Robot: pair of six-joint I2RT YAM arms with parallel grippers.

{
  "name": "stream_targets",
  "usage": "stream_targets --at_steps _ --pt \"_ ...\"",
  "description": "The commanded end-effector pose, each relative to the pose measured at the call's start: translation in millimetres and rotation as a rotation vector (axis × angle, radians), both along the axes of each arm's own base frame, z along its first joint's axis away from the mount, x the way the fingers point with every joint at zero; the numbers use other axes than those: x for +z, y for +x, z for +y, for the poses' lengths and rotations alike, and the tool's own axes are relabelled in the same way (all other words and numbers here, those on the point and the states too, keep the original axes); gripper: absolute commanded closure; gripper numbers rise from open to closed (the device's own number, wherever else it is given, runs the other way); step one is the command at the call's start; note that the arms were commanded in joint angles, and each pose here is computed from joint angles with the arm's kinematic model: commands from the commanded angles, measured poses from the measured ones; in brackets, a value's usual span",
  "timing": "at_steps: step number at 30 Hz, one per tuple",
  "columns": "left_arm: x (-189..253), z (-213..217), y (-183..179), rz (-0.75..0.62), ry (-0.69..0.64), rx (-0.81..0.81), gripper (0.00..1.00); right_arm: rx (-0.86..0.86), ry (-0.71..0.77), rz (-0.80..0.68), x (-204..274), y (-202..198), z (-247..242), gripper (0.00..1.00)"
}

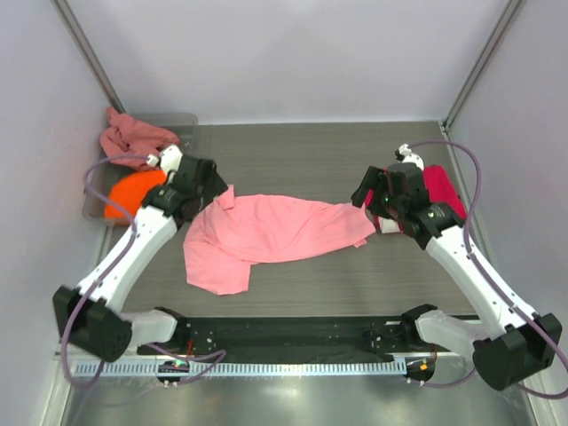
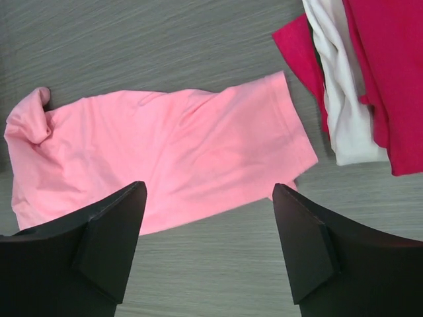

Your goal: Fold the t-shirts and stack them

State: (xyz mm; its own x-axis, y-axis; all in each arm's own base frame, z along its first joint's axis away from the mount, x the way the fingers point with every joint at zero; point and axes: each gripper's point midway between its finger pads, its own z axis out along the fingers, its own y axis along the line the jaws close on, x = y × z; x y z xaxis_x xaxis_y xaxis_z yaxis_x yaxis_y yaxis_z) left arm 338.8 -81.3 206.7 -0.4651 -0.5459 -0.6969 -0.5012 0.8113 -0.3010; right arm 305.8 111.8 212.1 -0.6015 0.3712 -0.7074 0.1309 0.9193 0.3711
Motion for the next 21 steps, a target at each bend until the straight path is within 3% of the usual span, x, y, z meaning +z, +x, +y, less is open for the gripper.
stream_targets --at_steps 1,2,3,5,10,21 --pt "-13 16 -46 0.024 0.005 -0.022 0.00 0.002 0.010 -0.060 1 -3 -3 0.19" --pt "-3 23 -58 -0.040 -0.022 -0.008 0.00 0.006 0.008 -0.045 -9 -10 -5 0.21" --pt "-31 31 -76 0.011 -0.007 0.012 0.01 0.009 0.007 -0.037 -15 -14 -6 0.22" --pt "-38 37 -97 -0.011 -0.051 0.031 0.03 0.011 0.000 -0.022 -30 -23 -9 0.27" --pt "-82 38 -133 0.085 -0.121 0.062 0.11 0.008 0.018 -0.013 -50 -35 -11 0.33" --pt "-150 38 -147 0.174 -0.180 0.168 0.26 0.018 0.055 0.029 -78 -46 -7 0.34"
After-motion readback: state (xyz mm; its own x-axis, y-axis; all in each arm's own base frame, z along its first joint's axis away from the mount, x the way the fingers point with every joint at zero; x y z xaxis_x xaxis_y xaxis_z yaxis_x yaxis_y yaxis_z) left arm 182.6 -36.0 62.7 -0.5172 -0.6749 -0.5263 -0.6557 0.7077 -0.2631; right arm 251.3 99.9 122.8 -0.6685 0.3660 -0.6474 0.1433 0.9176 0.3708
